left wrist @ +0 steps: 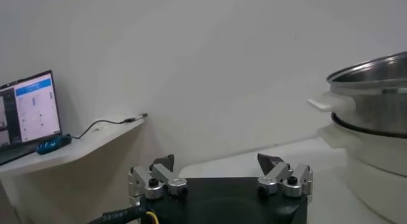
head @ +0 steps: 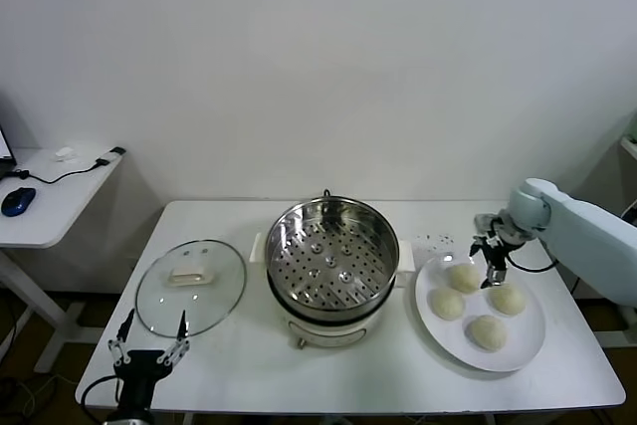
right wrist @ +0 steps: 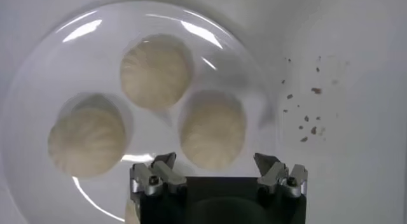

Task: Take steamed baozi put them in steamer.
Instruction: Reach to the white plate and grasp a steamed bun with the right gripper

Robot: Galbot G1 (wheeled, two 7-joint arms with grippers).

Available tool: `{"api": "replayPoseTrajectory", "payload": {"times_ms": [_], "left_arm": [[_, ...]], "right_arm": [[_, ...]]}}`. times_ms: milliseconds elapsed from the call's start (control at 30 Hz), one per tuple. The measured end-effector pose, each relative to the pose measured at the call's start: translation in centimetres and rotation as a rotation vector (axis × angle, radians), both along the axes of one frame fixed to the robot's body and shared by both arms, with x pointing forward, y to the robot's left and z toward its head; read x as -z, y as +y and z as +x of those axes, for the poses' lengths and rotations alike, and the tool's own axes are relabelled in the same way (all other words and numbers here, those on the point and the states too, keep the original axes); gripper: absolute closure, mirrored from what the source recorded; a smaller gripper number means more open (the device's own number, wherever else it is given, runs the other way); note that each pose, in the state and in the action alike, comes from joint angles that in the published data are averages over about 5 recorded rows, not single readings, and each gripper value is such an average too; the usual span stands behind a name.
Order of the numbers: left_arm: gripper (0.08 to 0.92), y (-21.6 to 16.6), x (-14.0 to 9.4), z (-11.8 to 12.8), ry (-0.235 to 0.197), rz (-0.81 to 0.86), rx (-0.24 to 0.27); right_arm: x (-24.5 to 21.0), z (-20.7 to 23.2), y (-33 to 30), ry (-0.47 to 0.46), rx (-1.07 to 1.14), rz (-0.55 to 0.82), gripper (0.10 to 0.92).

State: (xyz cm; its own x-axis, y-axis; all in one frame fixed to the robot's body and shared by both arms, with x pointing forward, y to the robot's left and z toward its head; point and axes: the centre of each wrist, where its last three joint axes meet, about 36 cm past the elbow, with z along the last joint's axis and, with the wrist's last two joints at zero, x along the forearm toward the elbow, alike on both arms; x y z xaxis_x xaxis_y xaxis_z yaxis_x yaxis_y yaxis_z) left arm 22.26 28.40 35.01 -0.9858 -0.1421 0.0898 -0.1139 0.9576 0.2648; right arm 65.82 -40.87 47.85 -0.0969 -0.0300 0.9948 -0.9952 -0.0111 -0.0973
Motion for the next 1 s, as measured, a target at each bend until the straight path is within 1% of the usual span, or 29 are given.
{"api": "replayPoseTrajectory", "payload": {"times_ms": [600, 667, 867, 1000], "left_arm": [[0.177, 0.6, 0.6, -0.1, 0.013, 0.004, -0.01], [0.177, 0.7, 0.7, -0.1, 0.014, 0.005, -0.012], [0.177, 0.9, 0.8, -0.2, 0.016, 0.007, -0.015], [0.177, 0.9, 1.0, -0.3, 0.018, 0.007, -0.016]], "right_arm": [[2.8, 1.3, 2.1, 0.044, -0.026, -0.032, 0.204], [2.9, 1.4, 2.2, 0.046, -0.028, -0.034, 0.227], [3.0, 1.5, 2.1, 0.051, -0.029, -0.039, 0.377], [3.0, 1.5, 2.1, 0.051, -0.029, -0.039, 0.44]]}}
